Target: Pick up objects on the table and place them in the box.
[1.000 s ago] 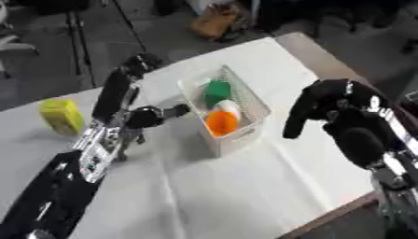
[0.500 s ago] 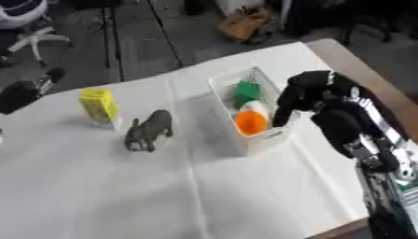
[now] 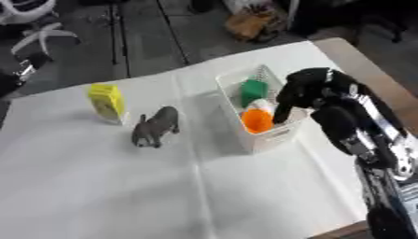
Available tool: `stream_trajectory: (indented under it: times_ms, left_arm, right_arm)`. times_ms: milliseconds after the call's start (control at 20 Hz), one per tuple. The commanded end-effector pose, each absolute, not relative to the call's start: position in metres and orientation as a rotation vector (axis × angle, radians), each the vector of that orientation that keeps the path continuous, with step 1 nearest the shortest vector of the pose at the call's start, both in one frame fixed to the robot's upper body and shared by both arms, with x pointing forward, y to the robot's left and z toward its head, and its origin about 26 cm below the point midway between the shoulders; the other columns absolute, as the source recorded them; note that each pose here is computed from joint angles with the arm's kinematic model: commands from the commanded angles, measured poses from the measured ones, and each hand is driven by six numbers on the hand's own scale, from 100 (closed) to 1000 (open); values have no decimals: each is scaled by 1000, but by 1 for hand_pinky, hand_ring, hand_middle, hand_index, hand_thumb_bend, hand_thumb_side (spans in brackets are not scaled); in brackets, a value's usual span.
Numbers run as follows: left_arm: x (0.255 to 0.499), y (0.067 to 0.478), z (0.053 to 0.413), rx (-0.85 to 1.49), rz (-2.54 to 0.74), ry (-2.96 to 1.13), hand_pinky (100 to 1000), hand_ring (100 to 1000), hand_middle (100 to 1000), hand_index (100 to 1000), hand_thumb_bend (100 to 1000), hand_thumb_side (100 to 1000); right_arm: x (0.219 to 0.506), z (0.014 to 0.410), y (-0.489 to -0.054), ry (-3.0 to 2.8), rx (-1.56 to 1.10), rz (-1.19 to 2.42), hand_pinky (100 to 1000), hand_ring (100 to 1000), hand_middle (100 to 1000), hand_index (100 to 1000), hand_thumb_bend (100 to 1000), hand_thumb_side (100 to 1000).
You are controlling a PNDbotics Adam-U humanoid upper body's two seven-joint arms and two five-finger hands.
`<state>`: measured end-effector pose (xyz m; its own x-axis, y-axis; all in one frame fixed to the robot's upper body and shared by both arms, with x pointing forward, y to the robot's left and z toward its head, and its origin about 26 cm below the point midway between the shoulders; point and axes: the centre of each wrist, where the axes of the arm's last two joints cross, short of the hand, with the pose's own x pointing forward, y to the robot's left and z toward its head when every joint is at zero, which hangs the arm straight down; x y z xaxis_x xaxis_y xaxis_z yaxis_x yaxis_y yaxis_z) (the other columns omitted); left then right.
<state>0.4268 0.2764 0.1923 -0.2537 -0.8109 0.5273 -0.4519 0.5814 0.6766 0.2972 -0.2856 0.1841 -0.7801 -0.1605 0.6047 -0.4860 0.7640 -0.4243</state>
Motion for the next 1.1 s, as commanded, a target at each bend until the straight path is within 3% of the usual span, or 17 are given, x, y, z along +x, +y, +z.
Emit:
stream_trajectory:
  times_ms: [50, 350, 1100]
  left_arm:
    - [427, 283, 190, 977, -582, -1861, 595, 673, 758, 836, 867, 701]
    - [429, 290, 167, 871, -732, -1757, 603, 679, 759, 832, 857, 711]
    - [418, 298, 188, 770, -836, -1705, 599, 673, 750, 826, 864, 707]
  right_arm:
    - [297, 189, -289, -2404, 463, 825, 515, 527, 624, 830, 326, 604]
    - [298, 188, -292, -2401, 449, 818, 515, 527, 624, 830, 327, 603]
    - [297, 187, -294, -2403, 442, 806, 515, 527, 625, 830, 330, 599]
